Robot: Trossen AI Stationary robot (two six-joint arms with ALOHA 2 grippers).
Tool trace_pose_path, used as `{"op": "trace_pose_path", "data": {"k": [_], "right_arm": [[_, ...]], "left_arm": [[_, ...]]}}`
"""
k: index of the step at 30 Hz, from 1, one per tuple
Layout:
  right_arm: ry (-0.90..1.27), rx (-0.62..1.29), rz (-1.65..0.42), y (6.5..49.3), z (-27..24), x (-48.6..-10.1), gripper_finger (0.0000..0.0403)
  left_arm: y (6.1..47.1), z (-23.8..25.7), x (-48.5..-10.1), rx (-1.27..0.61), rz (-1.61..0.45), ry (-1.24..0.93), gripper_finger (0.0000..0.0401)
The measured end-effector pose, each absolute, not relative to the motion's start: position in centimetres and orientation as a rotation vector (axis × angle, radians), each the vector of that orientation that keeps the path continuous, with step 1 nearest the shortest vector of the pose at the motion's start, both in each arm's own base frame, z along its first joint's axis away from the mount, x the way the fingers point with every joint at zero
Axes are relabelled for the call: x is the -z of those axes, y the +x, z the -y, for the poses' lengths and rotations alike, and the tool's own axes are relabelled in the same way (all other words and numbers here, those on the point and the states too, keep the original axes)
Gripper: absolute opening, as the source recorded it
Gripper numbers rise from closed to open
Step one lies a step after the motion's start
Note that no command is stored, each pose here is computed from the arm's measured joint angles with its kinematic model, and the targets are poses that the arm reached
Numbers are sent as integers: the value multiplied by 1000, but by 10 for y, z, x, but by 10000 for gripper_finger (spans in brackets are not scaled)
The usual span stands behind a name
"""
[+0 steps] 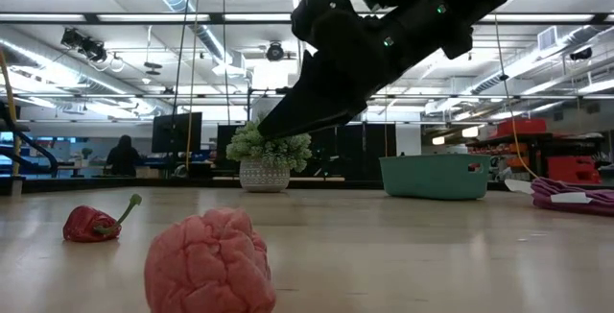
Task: Pick and placing Produce into tupperware
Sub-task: Put the red strawberry into the blue bin
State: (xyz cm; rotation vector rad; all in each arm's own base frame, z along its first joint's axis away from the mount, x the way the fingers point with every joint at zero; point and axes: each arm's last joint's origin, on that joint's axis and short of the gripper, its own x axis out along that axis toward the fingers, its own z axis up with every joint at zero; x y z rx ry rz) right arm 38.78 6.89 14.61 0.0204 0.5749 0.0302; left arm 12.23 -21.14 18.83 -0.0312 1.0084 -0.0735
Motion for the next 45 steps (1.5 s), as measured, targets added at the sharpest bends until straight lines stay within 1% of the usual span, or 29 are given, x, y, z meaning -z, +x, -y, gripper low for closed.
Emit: {"op": "trace_pose_path", "data": {"k": [8,18,25,29,32,37,40,45], "right_arm": [[50,-31,-595,386,-74,-145,194],[66,-65,-609,381,-92,-144,194],[64,-71,-609,381,-94,-144,194],[63,-70,-608,381,-94,-144,194],[63,-71,-607,381,-94,-144,194],[62,-71,-607,381,-94,-144,194],[51,-74,-607,381,-94,-144,194],[47,-103,-610,381,-95,-144,194]], "left_arm": [[124,226,-170,99,-1026,0,136],[126,229,-155,60,-1041,54,127],[127,229,-151,47,-1048,70,130],[129,227,-152,36,-1048,61,122],[134,225,-161,-3,-1074,59,115],[138,221,-185,-62,-1249,84,111],[137,224,-195,-72,-1271,67,122],[134,230,-199,-54,-1351,-45,164]]}}
